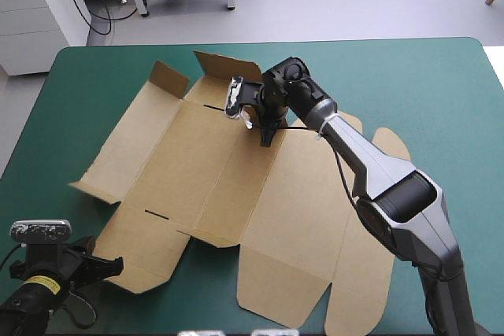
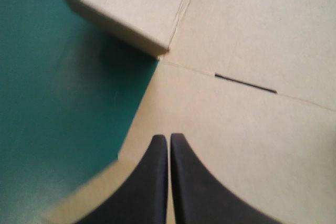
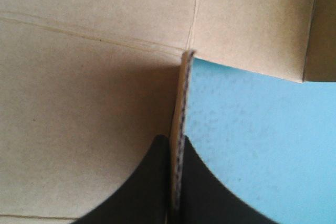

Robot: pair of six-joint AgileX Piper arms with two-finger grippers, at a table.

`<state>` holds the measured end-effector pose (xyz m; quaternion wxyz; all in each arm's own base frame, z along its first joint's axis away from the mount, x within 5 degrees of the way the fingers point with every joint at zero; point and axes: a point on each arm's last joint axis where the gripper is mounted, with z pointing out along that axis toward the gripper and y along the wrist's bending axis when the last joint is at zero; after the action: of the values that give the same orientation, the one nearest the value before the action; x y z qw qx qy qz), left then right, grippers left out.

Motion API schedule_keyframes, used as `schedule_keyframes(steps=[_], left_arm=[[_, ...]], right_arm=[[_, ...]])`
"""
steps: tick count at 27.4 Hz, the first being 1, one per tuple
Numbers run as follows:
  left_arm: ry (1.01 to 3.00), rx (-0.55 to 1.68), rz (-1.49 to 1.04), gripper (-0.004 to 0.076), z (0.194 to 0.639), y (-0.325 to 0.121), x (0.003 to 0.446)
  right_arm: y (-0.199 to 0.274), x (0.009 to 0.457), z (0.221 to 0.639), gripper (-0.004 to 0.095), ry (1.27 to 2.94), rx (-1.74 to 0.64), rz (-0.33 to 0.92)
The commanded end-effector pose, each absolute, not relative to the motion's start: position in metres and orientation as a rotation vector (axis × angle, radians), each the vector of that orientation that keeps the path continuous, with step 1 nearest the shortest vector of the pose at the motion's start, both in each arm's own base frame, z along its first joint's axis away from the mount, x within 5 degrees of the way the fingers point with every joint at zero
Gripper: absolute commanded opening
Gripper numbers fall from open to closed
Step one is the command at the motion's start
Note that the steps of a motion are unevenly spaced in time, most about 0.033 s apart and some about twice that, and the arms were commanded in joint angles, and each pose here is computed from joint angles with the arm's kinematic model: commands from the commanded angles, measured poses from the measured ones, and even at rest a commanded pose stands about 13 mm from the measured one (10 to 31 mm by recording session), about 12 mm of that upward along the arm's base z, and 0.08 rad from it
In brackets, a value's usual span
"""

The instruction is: Fold the box

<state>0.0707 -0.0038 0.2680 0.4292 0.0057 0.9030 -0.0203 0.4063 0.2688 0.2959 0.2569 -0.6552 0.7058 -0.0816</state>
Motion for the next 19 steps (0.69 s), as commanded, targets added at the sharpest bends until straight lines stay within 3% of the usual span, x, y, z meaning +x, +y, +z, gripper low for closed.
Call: schedule_keyframes(steps=[1,6,19], left_arm=[[2.179,0.004,-0.066,-0.0008,0.279,-0.005,0.075],[2.181,0.004,-0.066,-0.0008,0.279,-0.005,0.075],[2.181,0.004,-0.068,-0.0008,0.279,-0.005,0.075]], right_arm=[[0.283,0.387,0.34,-0.0022,1.641,-1.828,-0.196],[0.305,0.38,0.334,-0.0022,1.545,-1.866,-0.173],[0.323,0.38,0.3,-0.0021,1.576,-1.92,0.017]])
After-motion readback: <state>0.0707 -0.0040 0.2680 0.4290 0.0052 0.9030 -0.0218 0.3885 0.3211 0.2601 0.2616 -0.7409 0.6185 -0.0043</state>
